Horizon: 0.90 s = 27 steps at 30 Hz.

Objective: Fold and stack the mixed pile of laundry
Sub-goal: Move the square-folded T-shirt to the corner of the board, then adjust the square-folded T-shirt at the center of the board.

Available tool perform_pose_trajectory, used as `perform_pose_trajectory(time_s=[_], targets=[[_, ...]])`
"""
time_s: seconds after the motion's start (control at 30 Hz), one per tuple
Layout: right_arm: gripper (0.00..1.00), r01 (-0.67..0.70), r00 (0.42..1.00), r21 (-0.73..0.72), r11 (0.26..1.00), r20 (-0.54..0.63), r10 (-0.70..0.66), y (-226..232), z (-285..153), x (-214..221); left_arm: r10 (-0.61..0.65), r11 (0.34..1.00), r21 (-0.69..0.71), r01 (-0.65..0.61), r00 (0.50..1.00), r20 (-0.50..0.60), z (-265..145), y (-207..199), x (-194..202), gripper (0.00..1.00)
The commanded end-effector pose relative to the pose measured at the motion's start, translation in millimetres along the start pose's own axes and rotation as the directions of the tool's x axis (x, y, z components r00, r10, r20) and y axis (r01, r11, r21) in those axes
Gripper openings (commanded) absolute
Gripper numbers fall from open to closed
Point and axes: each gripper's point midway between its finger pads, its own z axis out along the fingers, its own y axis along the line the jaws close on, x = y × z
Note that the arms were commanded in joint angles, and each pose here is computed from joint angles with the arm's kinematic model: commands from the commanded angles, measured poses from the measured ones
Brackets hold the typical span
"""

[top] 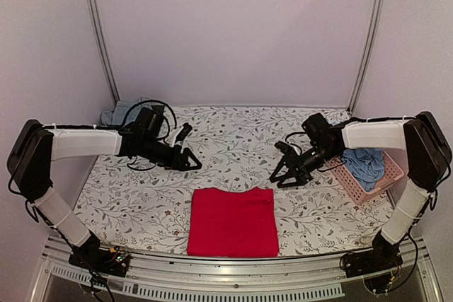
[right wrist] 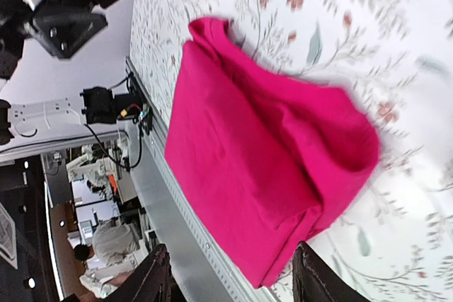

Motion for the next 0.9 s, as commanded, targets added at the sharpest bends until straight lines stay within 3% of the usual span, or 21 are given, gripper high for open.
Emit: perform_pose_trajectory(time_s=[0.0, 0.17, 0.3, 0.67, 0.77, 0.87], targets=[[0.56, 0.114, 0.985, 0.056, 0.992, 0.120, -0.120, 4, -41, -58, 0.441, 0.898, -0.025, -0.440, 0.896, 0.060, 5, -47, -30, 0.67], [0.41, 0.145, 0.985, -0.046, 0.988, 0.107, -0.139, 9, -24, -102, 0.673, 0.737, 0.059, -0.673, 0.739, 0.019, 46, -89, -12, 0.62], [0.34, 0.135, 0.989, -0.118, 0.984, 0.079, -0.126, 14, -8, -112, 0.751, 0.656, 0.127, -0.744, 0.660, -0.013, 75, -105, 3, 0.56], [0.19, 0.099, 0.991, -0.224, 0.969, -0.064, -0.116, 18, 48, -104, 0.798, 0.600, 0.215, -0.770, 0.595, -0.098, 120, -107, 42, 0.50], [0.15, 0.082, 0.990, -0.238, 0.968, -0.088, -0.106, 13, 60, -104, 0.806, 0.590, 0.232, -0.774, 0.582, -0.108, 123, -109, 48, 0.43], [0.12, 0.065, 0.989, -0.256, 0.964, -0.113, -0.097, 12, 70, -103, 0.811, 0.583, 0.237, -0.777, 0.575, -0.109, 123, -110, 50, 0.30]])
